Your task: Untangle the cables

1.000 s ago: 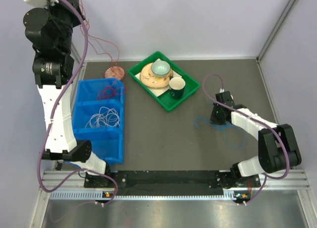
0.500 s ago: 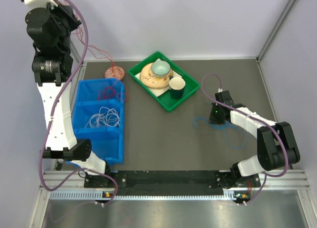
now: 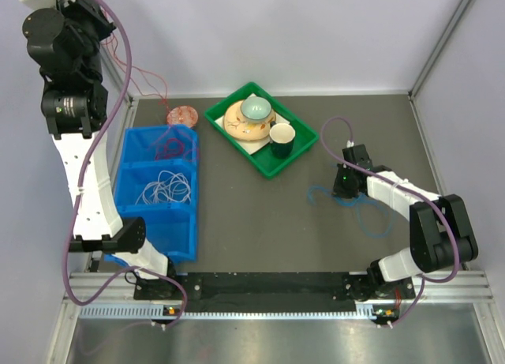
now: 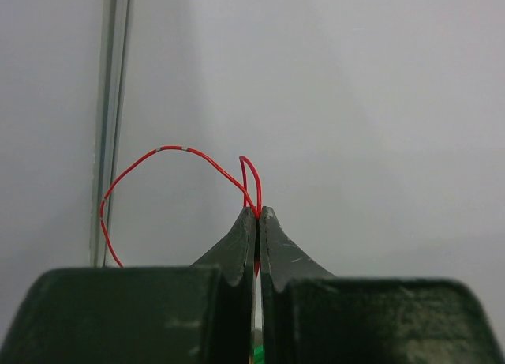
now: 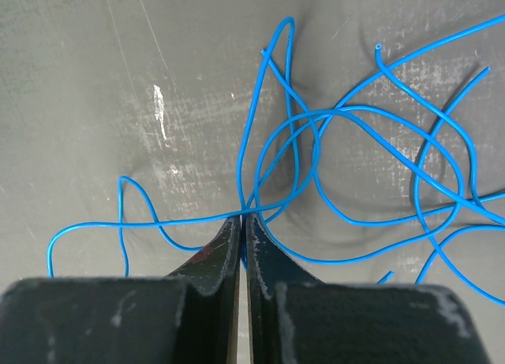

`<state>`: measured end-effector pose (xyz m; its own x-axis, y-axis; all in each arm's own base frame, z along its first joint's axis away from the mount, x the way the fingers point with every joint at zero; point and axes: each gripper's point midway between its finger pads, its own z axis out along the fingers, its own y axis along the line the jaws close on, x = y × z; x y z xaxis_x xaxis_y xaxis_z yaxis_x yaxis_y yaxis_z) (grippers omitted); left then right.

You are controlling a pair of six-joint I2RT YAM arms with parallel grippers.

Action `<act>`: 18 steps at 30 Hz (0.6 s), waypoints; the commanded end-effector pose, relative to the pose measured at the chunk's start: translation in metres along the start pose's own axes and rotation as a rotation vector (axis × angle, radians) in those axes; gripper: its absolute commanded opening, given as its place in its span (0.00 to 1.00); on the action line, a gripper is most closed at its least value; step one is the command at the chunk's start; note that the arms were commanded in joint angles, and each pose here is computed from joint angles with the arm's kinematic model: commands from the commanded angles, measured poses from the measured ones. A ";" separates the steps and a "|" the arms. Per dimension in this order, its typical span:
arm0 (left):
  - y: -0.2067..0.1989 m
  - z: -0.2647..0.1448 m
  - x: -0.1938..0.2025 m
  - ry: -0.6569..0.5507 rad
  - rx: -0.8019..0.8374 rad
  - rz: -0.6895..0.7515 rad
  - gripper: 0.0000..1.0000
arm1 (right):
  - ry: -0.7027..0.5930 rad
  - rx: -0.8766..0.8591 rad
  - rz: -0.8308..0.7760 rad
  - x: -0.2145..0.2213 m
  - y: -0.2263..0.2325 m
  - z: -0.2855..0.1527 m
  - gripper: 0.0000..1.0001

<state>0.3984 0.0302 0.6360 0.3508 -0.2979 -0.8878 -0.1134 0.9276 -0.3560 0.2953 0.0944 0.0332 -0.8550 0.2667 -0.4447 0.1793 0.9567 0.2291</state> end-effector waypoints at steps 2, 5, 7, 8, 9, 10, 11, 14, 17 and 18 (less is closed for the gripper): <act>-0.013 -0.013 -0.048 -0.139 0.051 -0.026 0.00 | -0.071 -0.037 0.007 -0.027 0.012 -0.004 0.00; -0.014 -0.012 -0.050 -0.148 0.057 -0.043 0.00 | -0.071 -0.037 0.009 -0.027 0.012 -0.004 0.00; -0.016 -0.011 -0.050 -0.152 0.065 -0.046 0.00 | -0.071 -0.037 0.009 -0.026 0.012 -0.004 0.00; -0.018 -0.011 -0.051 -0.155 0.074 -0.049 0.00 | -0.071 -0.037 0.009 -0.026 0.012 -0.004 0.00; -0.023 -0.011 -0.050 -0.147 0.099 -0.055 0.00 | -0.071 -0.037 0.010 -0.026 0.011 -0.004 0.00; -0.024 -0.010 -0.047 -0.140 0.107 -0.059 0.00 | -0.069 -0.038 0.010 -0.025 0.011 -0.004 0.00; -0.026 -0.010 -0.046 -0.134 0.118 -0.072 0.00 | -0.069 -0.036 0.012 -0.024 0.011 -0.004 0.00; -0.037 -0.005 -0.032 -0.089 0.176 -0.107 0.00 | -0.054 -0.054 0.012 -0.021 0.013 -0.004 0.00; -0.047 0.001 -0.011 -0.028 0.232 -0.158 0.00 | -0.054 -0.053 0.020 -0.020 0.013 -0.004 0.00; -0.045 0.006 0.001 -0.003 0.224 -0.166 0.00 | -0.052 -0.055 0.020 -0.019 0.013 -0.003 0.00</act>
<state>0.4003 0.0069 0.6527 0.3750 -0.3761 -0.8473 0.0412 0.9198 -0.3901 0.2960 0.0971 0.0340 -0.8551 0.2688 -0.4434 0.1741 0.9543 0.2428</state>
